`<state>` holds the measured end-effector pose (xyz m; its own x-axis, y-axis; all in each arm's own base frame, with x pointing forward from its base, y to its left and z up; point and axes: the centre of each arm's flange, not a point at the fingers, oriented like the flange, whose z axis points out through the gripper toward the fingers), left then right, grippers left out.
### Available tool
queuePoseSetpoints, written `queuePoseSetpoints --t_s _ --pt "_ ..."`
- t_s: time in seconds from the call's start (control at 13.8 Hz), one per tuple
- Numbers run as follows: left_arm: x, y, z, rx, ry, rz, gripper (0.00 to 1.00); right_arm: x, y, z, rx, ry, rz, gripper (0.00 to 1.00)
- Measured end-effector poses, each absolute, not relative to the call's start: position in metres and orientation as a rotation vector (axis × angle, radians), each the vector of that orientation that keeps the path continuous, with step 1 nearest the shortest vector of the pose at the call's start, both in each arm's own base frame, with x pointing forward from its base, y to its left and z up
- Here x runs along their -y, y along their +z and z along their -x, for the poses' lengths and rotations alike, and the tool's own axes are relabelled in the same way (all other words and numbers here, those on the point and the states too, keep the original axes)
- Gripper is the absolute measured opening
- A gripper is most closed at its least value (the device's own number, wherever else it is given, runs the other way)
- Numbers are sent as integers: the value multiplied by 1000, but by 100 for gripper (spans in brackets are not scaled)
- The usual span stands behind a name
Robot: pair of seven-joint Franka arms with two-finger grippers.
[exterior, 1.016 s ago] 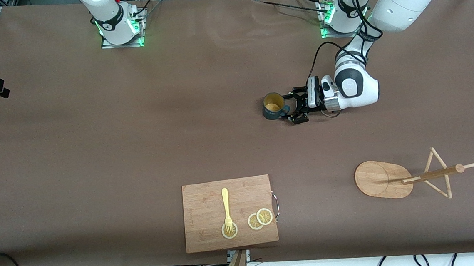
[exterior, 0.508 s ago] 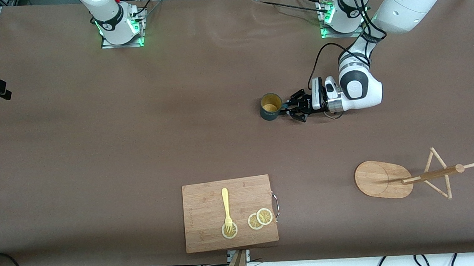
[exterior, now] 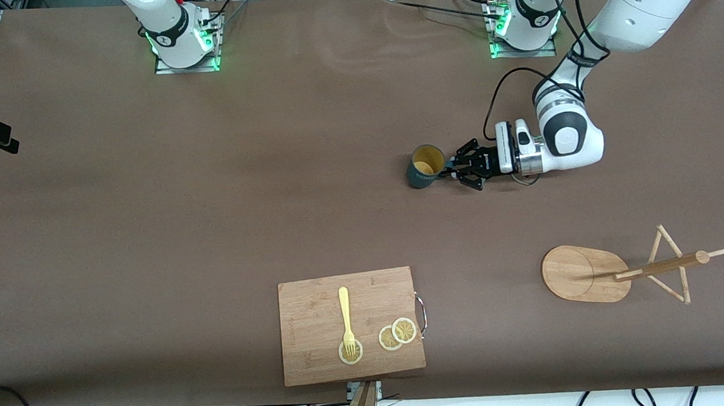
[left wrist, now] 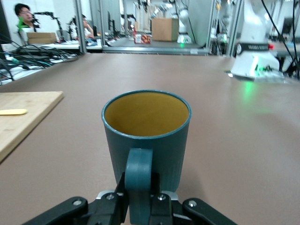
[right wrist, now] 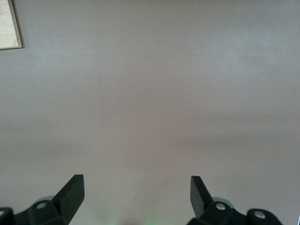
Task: Pass cup and hang on rack
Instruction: 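Lift the teal mug with the left gripper toward the wooden rack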
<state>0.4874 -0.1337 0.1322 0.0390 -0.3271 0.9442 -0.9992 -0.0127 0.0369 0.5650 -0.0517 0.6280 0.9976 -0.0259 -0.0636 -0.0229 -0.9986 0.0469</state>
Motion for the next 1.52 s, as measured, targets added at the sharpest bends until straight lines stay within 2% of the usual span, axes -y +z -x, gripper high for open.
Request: queuePoseSetpoints --t_s 0.51,0.94,1.52 --pt "54 201 -505 1164 782 -1583 21 51 624 -568 36 -103 -3094 100" --pt "-43 207 -486 728 565 -1668 21 51 625 -568 36 -96 -3094 100" --pt "-102 223 -470 312 281 -1664 21 52 624 -569 36 -93 -3094 100"
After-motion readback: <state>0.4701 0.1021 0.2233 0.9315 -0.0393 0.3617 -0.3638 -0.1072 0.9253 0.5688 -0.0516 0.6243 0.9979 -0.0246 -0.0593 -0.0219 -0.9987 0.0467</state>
